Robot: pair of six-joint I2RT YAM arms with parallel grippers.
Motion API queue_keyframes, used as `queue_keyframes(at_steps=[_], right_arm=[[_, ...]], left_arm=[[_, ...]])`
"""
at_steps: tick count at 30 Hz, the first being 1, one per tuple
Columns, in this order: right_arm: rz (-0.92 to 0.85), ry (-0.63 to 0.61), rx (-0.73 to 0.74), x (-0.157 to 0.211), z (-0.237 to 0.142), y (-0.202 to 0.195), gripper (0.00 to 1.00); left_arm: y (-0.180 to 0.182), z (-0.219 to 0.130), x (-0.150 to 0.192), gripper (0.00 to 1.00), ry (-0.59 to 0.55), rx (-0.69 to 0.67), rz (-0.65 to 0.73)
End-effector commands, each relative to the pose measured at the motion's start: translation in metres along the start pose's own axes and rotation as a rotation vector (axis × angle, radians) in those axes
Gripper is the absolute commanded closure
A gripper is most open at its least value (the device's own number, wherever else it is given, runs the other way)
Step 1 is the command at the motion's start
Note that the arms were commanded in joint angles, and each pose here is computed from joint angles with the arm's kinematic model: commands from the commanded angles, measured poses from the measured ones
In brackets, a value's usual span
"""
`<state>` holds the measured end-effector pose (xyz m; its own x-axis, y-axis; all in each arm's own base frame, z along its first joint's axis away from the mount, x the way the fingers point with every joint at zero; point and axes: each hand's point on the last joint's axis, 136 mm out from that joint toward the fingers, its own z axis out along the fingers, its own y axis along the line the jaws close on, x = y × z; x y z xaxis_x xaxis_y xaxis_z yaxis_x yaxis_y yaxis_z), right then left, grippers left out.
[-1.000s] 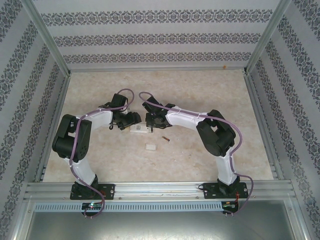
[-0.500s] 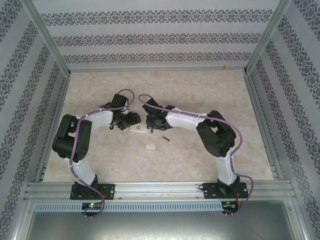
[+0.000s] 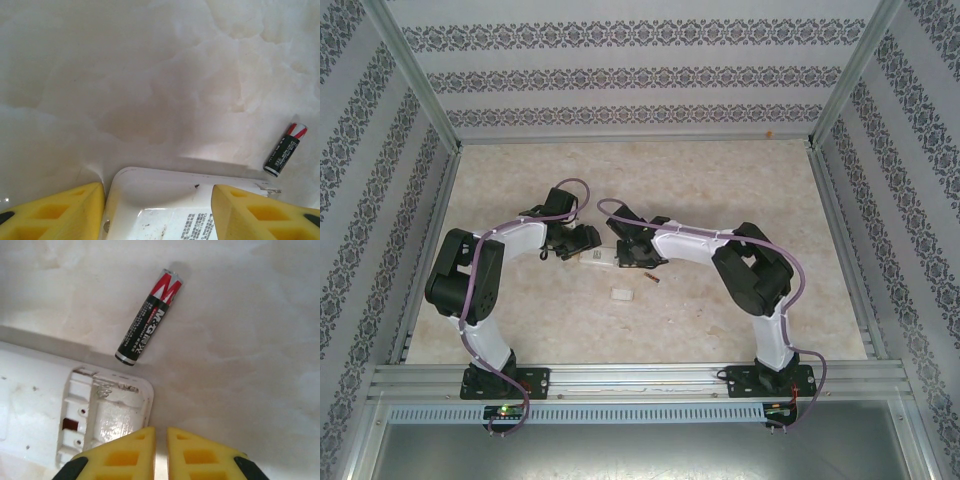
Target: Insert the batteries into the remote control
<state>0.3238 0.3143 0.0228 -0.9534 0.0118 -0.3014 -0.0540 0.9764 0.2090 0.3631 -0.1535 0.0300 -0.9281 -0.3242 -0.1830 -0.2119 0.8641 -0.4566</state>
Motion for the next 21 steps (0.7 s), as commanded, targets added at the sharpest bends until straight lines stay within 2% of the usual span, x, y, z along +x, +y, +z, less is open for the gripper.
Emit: queue_keyframes(at_steps=[1, 5, 10, 14, 21], right_arm=[[-0.002, -0.073, -0.047, -0.032, -0.042, -0.004, 0.8], [0.0, -0.135, -0.037, -0.062, -0.061, -0.022, 0.71], [0.052, -0.113, -0.043, -0.072, -0.054, -0.029, 0.61], [0.133, -0.068, -0.063, -0.069, -0.036, -0.015, 0.53], [0.145, 0.016, 0.035, -0.06, 0.001, 0.001, 0.52]], left_arm=[[-0.005, -0.003, 0.016, 0.4, 0.044, -0.007, 0.01], [-0.007, -0.02, 0.009, 0.34, -0.003, -0.025, 0.032], [-0.011, -0.052, 0.0, 0.27, -0.083, -0.054, 0.063], [-0.001, -0.082, -0.004, 0.25, -0.153, -0.131, 0.091], [0.004, -0.12, 0.001, 0.19, -0.244, -0.142, 0.115]])
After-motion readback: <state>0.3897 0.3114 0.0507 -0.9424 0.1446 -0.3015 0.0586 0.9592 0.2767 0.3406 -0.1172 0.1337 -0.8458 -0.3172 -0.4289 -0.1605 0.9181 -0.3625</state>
